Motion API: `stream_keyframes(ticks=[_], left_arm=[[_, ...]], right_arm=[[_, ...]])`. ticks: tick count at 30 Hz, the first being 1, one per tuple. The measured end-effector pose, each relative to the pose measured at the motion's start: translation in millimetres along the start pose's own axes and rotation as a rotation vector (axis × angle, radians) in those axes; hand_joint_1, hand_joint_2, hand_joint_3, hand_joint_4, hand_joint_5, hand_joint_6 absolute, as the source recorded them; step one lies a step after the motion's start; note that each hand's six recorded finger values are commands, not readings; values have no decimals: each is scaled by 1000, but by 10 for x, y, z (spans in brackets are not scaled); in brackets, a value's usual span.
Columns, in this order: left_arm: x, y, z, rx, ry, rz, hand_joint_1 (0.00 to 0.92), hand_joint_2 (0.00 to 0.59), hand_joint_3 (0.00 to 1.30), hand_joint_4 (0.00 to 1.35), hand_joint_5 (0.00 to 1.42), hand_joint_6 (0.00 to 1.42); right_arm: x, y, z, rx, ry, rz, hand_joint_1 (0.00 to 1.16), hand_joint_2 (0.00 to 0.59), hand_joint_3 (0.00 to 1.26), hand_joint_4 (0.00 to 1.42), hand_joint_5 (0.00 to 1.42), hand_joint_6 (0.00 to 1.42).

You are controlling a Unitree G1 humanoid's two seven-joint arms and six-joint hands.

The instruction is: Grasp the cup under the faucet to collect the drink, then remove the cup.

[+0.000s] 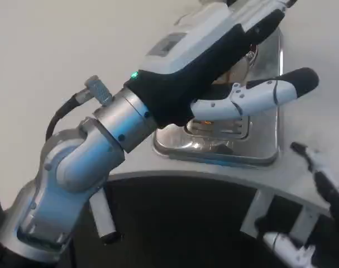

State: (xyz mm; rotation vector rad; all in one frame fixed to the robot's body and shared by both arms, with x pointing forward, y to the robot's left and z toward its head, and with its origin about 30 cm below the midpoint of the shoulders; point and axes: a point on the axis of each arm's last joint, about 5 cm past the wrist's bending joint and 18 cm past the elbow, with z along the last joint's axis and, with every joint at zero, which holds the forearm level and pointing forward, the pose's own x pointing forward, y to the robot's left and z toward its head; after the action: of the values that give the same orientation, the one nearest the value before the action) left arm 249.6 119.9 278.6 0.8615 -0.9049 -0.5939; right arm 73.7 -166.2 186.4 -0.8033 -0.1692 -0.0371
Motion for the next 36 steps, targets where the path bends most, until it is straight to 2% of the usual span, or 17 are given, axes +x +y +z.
stream_keyframes(ticks=[2, 4, 8, 11, 15, 19, 22, 24, 31, 36], left_arm=[[-7, 7, -8, 4, 1, 5, 0, 217, 0, 0, 0, 0], [-12, 14, -11, 5, 3, 10, 0, 217, 0, 0, 0, 0], [-23, 14, -19, 7, 9, 18, 0, 217, 0, 0, 0, 0], [-31, 13, -24, 7, 14, 21, 0, 217, 0, 0, 0, 0], [-35, 15, -25, 7, 15, 24, 0, 217, 0, 0, 0, 0], [-38, 20, -28, 7, 20, 26, 0, 217, 0, 0, 0, 0], [-39, 21, -29, 7, 21, 24, 0, 217, 0, 0, 0, 0], [-40, 22, -30, 7, 23, 24, 0, 217, 0, 0, 0, 0], [-45, 30, -34, 8, 27, 27, 0, 216, 0, 0, 0, 0], [-46, 26, -48, 6, 34, 25, 0, 216, 0, 0, 0, 0]], right_arm=[[70, -8, 10, 31, 0, -35, 535, 281, 56, 23, 75, 162], [101, -7, 16, 49, 4, -49, 504, 272, 46, 22, 74, 162], [197, 22, 34, 134, 31, -77, 486, 268, 46, 22, 61, 162], [291, 36, 58, 164, 13, -89, 490, 250, 36, 11, 52, 150], [369, 39, 80, 175, -7, -108, 553, 237, 24, 2, 38, 143], [492, 100, 50, 176, 18, -127, 628, 215, 7, 0, 16, 129], [565, 115, 76, 178, -3, -144, 743, 205, 0, 0, 0, 117], [603, 119, 73, 171, -2, -152, 788, 202, 0, 0, 0, 124], [768, 157, 88, 176, -23, -165, 822, 202, 0, 0, 0, 141], [883, 250, 63, 204, -3, -168, 835, 208, 0, 0, 0, 154]])
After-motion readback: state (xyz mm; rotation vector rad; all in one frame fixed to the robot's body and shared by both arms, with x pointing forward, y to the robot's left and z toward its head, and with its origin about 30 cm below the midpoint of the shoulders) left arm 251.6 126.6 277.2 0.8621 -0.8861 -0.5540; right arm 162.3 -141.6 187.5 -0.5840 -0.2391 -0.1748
